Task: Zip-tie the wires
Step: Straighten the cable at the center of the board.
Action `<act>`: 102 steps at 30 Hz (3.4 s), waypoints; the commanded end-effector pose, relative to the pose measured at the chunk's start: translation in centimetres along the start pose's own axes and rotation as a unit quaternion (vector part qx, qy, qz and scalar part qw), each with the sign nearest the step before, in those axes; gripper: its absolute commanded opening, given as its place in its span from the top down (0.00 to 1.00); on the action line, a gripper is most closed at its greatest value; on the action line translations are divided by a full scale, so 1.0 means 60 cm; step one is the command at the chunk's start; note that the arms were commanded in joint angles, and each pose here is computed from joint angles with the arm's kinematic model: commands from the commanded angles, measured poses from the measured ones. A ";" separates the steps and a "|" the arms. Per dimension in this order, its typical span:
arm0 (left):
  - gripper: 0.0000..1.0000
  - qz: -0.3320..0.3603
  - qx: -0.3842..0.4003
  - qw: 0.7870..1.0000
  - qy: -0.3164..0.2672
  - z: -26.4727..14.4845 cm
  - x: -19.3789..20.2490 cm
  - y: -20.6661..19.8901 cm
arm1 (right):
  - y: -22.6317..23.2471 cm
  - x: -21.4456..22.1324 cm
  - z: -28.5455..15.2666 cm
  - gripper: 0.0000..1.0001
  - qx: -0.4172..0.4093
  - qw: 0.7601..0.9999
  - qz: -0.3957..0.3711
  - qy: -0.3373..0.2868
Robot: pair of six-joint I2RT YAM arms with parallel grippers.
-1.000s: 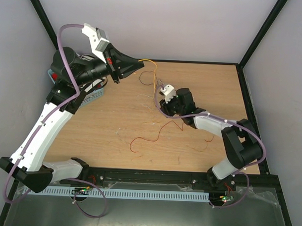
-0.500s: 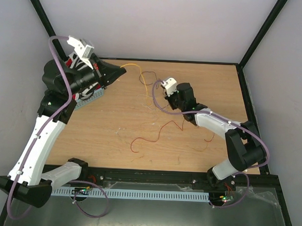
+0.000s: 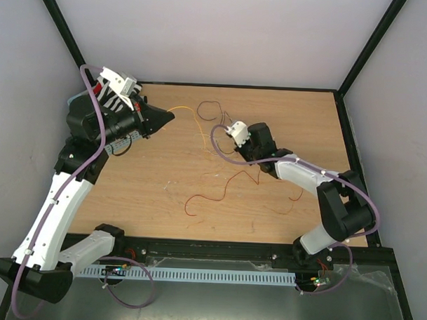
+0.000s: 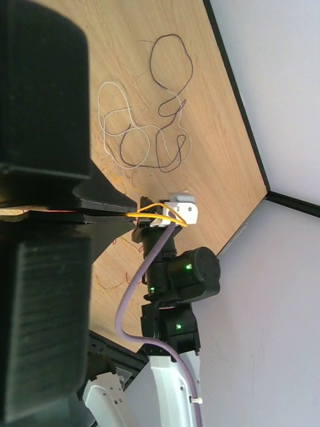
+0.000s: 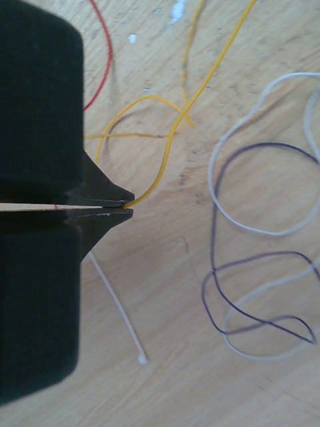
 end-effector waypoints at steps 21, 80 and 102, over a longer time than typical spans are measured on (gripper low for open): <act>1.00 -0.014 -0.028 0.999 0.021 -0.014 0.017 0.018 | -0.048 0.025 -0.030 1.00 0.171 0.983 0.013 0.069; 0.97 -0.317 -0.130 0.873 0.346 -0.055 0.501 0.063 | -0.103 0.112 -0.185 0.25 0.253 0.940 0.034 0.225; 0.30 -0.264 -0.136 0.915 0.275 -0.058 0.425 0.086 | -0.085 -0.055 -0.113 0.00 0.097 0.970 0.222 -0.019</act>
Point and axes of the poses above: each gripper's point midway between its finger pads, its own z axis out along the fingers, its own y axis along the line the jaws close on, x = y × z, the point moved 8 cm from there along -z, back along the fingers, and after that the axes turned 2 degrees about -z, right-handed, at the moved point
